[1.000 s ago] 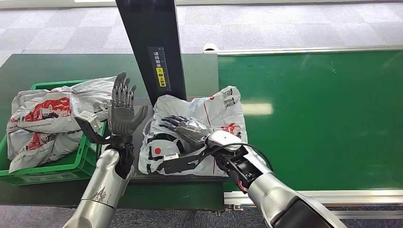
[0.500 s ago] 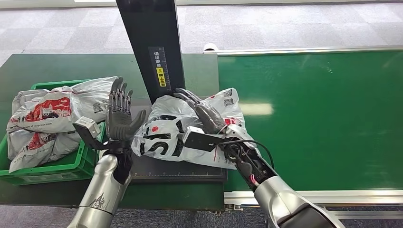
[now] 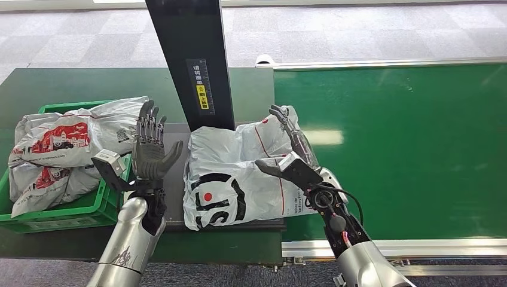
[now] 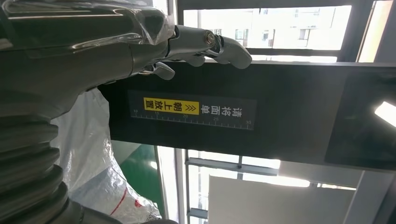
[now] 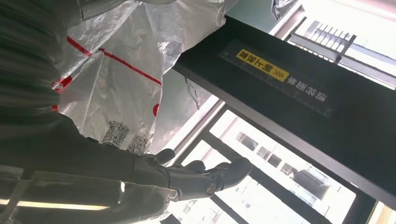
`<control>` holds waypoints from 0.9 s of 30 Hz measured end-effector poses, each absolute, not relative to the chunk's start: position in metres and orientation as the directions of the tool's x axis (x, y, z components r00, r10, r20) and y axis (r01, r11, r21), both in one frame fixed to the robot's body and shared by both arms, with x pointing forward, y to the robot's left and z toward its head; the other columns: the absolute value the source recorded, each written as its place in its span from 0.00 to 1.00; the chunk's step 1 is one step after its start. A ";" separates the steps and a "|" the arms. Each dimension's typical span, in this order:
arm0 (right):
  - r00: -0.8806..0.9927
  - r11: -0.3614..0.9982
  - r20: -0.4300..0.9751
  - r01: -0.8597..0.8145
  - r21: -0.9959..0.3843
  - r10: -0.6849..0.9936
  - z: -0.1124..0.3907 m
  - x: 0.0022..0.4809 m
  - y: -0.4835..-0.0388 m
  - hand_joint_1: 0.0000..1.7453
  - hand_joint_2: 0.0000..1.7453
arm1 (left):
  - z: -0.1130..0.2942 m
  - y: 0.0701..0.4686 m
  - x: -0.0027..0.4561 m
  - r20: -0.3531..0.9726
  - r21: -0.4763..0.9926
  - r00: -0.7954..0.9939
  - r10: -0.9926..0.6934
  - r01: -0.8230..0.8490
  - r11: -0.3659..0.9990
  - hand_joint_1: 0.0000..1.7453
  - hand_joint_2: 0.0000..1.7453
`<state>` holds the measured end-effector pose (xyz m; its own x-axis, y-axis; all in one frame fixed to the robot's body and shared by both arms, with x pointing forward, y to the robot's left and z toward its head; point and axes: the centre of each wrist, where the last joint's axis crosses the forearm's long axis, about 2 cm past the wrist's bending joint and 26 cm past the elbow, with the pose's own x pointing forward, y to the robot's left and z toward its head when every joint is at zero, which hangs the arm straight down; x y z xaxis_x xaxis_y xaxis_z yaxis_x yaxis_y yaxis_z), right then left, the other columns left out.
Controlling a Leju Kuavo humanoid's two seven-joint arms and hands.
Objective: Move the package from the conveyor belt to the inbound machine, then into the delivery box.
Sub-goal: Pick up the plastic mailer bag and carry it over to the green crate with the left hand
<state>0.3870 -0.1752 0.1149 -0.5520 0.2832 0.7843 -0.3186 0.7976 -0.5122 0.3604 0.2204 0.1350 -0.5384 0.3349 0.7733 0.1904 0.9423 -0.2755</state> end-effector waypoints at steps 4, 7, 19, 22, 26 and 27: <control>-0.540 0.840 0.800 -0.281 -0.464 0.261 0.114 0.385 -0.183 0.00 1.00 | 0.135 0.220 0.360 0.776 -0.268 -0.535 0.334 0.199 0.942 0.00 1.00; -0.537 0.885 0.808 -0.220 -0.410 0.241 0.115 0.382 -0.188 0.00 1.00 | 0.135 0.217 0.360 0.785 -0.232 -0.531 0.320 0.227 0.946 0.00 1.00; -0.510 0.990 0.854 -0.028 -0.139 0.105 0.128 0.381 -0.222 0.00 1.00 | 0.132 0.182 0.353 0.814 0.291 -0.580 -0.040 0.347 0.892 0.00 1.00; -0.515 0.993 0.851 -0.001 -0.117 0.100 0.129 0.381 -0.227 0.00 1.00 | 0.135 0.172 0.352 0.788 0.362 -0.611 -0.078 0.357 0.861 0.00 1.00; -0.524 0.995 0.846 0.045 -0.088 0.099 0.134 0.381 -0.231 0.00 1.00 | 0.144 0.157 0.351 0.721 0.502 -0.674 -0.159 0.351 0.791 0.00 1.00; -0.524 0.995 0.846 0.051 -0.083 0.097 0.135 0.381 -0.232 0.00 1.00 | 0.146 0.154 0.350 0.714 0.536 -0.675 -0.185 0.358 0.764 0.00 1.00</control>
<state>0.3812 -0.2321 0.1345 -0.5235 0.0974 0.8464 0.0510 0.9952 -0.0830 0.3503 0.1536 0.1459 -0.6749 -0.1850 0.7143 0.3580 0.7644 0.5362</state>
